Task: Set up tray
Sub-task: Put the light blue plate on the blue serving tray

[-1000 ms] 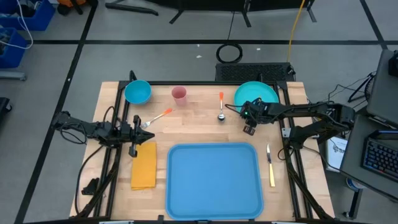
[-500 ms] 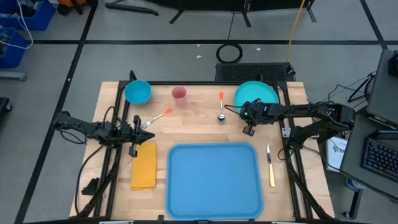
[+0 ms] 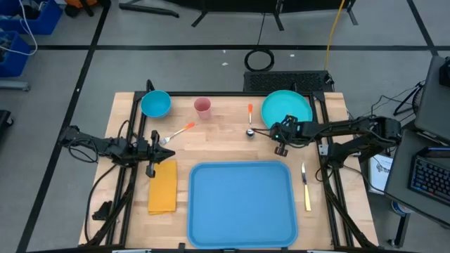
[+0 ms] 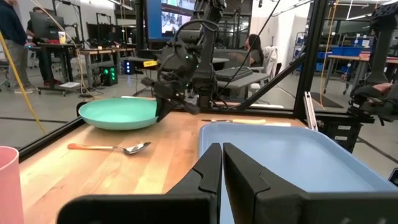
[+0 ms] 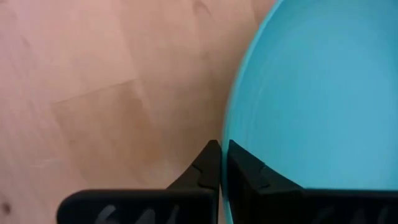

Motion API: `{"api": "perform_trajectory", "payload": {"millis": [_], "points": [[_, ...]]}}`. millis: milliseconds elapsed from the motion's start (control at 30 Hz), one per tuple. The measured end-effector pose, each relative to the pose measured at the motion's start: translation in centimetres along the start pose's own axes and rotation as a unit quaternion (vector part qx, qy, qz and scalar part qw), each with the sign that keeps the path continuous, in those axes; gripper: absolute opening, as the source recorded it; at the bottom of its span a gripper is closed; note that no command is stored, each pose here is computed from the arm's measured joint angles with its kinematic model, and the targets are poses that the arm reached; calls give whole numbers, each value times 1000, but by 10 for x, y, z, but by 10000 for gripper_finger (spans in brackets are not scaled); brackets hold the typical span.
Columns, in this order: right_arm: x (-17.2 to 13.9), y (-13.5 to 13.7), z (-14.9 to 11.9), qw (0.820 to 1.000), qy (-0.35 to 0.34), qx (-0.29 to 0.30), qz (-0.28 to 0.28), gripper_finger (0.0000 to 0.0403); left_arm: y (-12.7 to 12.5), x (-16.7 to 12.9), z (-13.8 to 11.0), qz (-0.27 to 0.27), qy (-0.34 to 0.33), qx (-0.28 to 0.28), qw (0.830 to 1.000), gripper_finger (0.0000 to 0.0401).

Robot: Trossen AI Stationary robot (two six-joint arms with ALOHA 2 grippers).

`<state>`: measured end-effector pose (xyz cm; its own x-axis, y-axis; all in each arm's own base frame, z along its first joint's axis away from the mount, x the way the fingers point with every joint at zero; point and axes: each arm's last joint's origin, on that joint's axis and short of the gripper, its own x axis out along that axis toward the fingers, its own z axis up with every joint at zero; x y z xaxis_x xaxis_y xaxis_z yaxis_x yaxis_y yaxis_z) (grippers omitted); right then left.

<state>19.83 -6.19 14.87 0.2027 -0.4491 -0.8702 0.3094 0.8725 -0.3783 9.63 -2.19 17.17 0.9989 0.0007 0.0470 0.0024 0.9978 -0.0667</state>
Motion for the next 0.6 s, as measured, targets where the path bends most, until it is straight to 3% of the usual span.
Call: {"api": "perform_trajectory", "payload": {"millis": [233,600], "points": [[-11,10,7,1000,-18,-13,7,1,0,0,0,0,1,-1,1000,21],[-58,22,47,994,-96,-42,22,0,0,0,-1,1,3,0,1000,21]]}}
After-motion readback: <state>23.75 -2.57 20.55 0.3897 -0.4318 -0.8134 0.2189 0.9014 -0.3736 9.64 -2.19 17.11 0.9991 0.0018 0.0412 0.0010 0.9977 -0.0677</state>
